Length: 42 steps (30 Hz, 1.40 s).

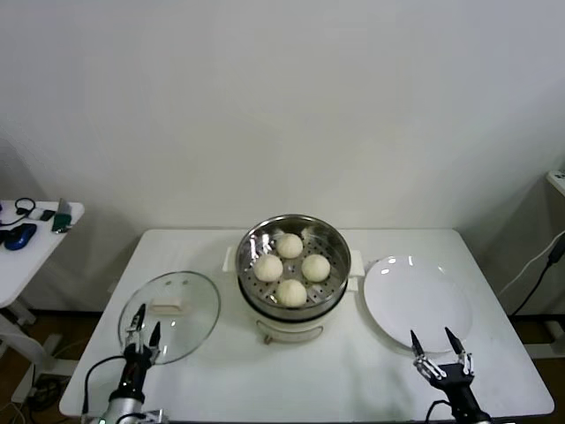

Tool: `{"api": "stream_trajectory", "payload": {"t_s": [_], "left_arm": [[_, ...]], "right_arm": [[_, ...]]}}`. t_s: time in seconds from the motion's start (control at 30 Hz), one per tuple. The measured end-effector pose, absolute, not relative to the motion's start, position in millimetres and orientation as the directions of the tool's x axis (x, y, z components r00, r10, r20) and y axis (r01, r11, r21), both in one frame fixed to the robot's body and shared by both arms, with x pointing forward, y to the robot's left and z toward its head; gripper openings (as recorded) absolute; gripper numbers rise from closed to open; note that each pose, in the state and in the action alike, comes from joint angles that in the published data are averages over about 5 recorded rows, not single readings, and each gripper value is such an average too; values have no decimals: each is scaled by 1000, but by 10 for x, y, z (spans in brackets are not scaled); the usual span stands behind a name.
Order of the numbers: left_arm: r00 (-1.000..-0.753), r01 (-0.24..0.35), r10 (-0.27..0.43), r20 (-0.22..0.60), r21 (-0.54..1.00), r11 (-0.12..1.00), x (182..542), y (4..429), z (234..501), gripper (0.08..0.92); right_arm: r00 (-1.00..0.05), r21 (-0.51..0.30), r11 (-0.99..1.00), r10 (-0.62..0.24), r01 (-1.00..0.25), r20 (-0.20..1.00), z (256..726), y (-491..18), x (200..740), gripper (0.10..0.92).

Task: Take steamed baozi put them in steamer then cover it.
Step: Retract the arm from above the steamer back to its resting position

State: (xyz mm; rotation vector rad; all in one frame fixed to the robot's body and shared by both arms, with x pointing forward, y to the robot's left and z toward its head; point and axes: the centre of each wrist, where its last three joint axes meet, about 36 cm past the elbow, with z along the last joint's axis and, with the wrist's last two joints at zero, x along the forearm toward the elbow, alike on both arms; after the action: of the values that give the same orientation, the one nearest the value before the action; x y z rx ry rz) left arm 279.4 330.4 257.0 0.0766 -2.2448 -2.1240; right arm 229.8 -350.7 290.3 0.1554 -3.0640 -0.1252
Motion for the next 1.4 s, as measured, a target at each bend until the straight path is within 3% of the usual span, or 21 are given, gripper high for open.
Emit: {"api": "stream_trajectory", "payload": {"t_s": [0.37,0.77,1.4], "left_arm": [[-998,32,-62,28,998,-52,3164,3428,2349,823],[-998,18,-56,12,995,-98,3589,3447,2360,807],[-995,66,-79,56,989,-132,3632,3462,2191,281]], "right_arm": [[-993,87,993,-89,-82,77,2861,-3448,2180,823],[-993,85,994,-73,-65,88,2790,-3399,2076,823],[-994,76,995,-66,-60,84,2769,-3404,2070,823]]}}
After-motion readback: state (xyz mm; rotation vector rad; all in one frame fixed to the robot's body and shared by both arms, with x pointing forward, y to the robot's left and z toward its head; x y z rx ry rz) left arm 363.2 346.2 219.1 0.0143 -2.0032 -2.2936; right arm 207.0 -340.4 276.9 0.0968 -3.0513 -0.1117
